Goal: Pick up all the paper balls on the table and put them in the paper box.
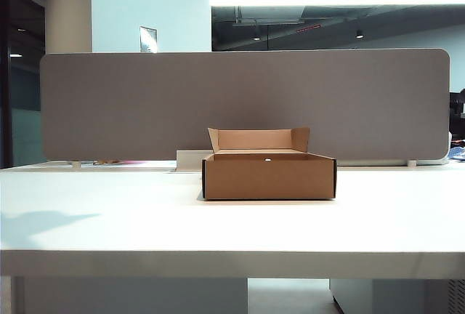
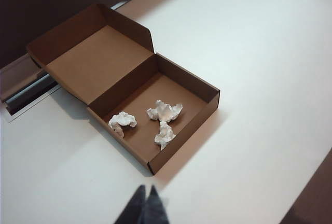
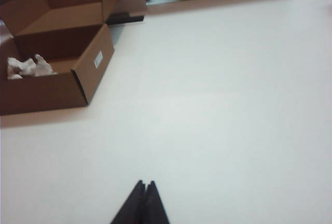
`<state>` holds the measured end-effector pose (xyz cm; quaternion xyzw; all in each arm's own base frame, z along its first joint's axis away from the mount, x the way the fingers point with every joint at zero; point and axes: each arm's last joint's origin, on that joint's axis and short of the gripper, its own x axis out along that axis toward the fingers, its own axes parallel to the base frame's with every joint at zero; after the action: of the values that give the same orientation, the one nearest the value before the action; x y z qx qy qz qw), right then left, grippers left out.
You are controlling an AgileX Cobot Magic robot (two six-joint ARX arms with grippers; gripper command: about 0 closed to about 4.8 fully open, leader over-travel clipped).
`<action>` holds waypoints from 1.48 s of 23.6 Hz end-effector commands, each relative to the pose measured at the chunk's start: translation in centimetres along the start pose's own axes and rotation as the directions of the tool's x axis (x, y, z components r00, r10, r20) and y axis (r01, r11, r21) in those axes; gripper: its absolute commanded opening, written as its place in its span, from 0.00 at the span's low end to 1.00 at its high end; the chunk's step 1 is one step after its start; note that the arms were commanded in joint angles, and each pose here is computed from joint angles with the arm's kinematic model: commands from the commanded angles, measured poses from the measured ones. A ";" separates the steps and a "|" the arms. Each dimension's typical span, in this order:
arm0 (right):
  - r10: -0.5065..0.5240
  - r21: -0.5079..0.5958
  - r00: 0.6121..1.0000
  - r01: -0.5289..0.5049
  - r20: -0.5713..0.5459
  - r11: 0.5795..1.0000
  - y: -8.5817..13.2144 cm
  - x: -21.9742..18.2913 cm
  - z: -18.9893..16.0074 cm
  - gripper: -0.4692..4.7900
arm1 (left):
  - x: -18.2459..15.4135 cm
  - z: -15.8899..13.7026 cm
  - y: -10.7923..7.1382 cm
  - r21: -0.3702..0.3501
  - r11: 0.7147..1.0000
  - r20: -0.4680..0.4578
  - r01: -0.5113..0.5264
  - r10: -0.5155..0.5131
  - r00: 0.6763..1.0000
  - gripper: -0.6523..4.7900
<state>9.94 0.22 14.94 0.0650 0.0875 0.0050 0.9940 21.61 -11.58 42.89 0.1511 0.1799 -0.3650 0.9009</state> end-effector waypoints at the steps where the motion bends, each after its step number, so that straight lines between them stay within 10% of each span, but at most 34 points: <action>1: -0.007 -0.006 0.999 0.007 -0.047 1.000 -0.1 0.1 -0.6 0.08 | -1.0 -0.5 -0.3 0.009 0.999 0.001 -0.041 0.041 0.999 0.11; 14: -0.009 -0.006 0.998 0.009 -0.067 1.000 -0.1 0.0 -0.8 0.08 | -5.4 -4.8 -1.9 -0.021 0.959 0.007 -0.284 0.284 0.959 0.11; 21: -0.009 -0.006 0.998 0.009 -0.067 1.000 -0.1 0.0 -0.8 0.08 | -6.5 -11.0 -3.4 -0.042 0.889 -0.050 -0.455 0.453 0.890 0.11; 28: -0.009 -0.006 0.998 0.009 -0.067 1.000 -0.1 0.0 -0.8 0.08 | -7.6 -15.5 -4.3 -0.114 0.869 0.089 -0.481 0.491 0.867 0.11; 35: -0.010 -0.006 0.998 0.009 -0.067 1.000 -0.1 0.0 -0.8 0.08 | -7.2 -20.6 -4.2 -0.426 0.771 0.182 -0.473 0.585 0.791 0.11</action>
<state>9.80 0.22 14.28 0.0633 0.1221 0.0034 0.9905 9.37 -1.83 27.22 0.0157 0.0753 -0.0620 0.9951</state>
